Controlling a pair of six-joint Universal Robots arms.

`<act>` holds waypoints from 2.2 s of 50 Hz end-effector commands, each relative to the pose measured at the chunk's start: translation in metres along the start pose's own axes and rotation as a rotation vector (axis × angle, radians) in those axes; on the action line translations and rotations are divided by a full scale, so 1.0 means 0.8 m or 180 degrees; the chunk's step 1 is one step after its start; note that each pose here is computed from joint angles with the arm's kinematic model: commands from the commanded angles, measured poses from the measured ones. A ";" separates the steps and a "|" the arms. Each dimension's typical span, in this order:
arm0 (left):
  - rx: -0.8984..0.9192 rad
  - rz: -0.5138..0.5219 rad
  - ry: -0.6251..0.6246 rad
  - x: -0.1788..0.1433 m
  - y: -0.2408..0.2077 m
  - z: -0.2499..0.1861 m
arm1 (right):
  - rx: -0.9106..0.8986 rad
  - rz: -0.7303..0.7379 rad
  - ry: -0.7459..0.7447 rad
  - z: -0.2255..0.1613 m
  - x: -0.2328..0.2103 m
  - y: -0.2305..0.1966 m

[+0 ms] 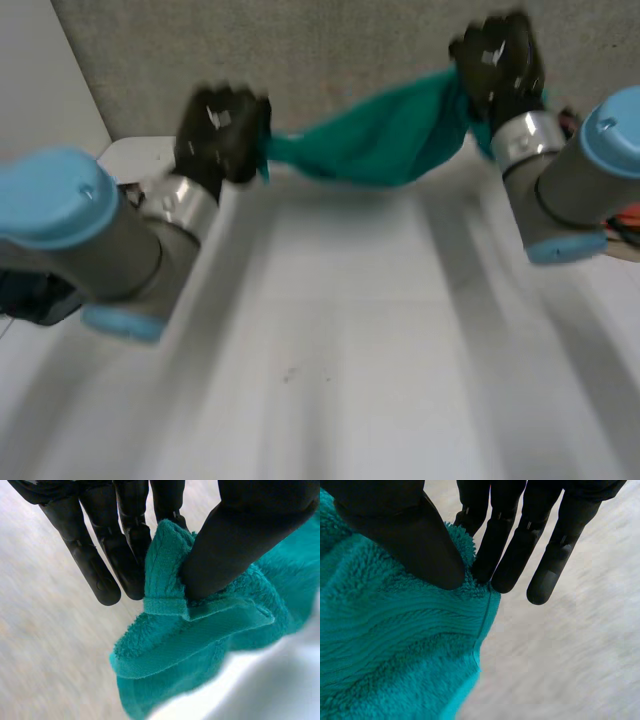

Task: Fold the laundry.

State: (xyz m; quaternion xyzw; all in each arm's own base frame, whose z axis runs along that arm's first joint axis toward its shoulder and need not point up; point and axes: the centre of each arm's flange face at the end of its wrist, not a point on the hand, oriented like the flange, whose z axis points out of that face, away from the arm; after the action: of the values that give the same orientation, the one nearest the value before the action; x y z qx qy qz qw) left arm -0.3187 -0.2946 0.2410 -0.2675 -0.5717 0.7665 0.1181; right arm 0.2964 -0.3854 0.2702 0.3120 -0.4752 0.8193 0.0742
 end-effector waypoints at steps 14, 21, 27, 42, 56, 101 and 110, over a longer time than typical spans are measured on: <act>-0.0897 0.0557 0.0284 0.016 0.054 -0.125 | -0.1688 0.0100 -0.1280 -0.158 -0.056 0.052; -0.0785 0.0563 0.0277 0.016 0.038 -0.128 | -0.1836 0.0235 -0.1192 -0.154 -0.025 0.038; -0.0803 0.0563 0.0231 0.011 0.037 -0.124 | -0.2091 0.0713 -0.0851 -0.136 0.017 0.049; -0.1445 -0.0289 0.0063 -0.014 0.041 -0.121 | -0.2364 0.1412 -0.1119 -0.104 0.078 0.073; -0.2255 -0.1003 0.0004 -0.013 0.077 -0.101 | -0.2429 0.1495 -0.1460 -0.082 0.016 0.124; -0.1643 -0.0253 -0.0113 -0.029 -0.005 -0.120 | -0.1650 0.0323 -0.1298 -0.151 0.100 -0.029; -0.2023 -0.0664 -0.0026 0.011 0.061 -0.129 | -0.1768 0.0393 -0.1328 -0.151 0.089 -0.004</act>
State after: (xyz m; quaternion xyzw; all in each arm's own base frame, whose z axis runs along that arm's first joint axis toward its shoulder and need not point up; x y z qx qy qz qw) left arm -0.2573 -0.2239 0.2030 -0.2438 -0.7797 0.5697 0.0902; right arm 0.1902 -0.2906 0.2782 0.4171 -0.6965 0.5838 0.0086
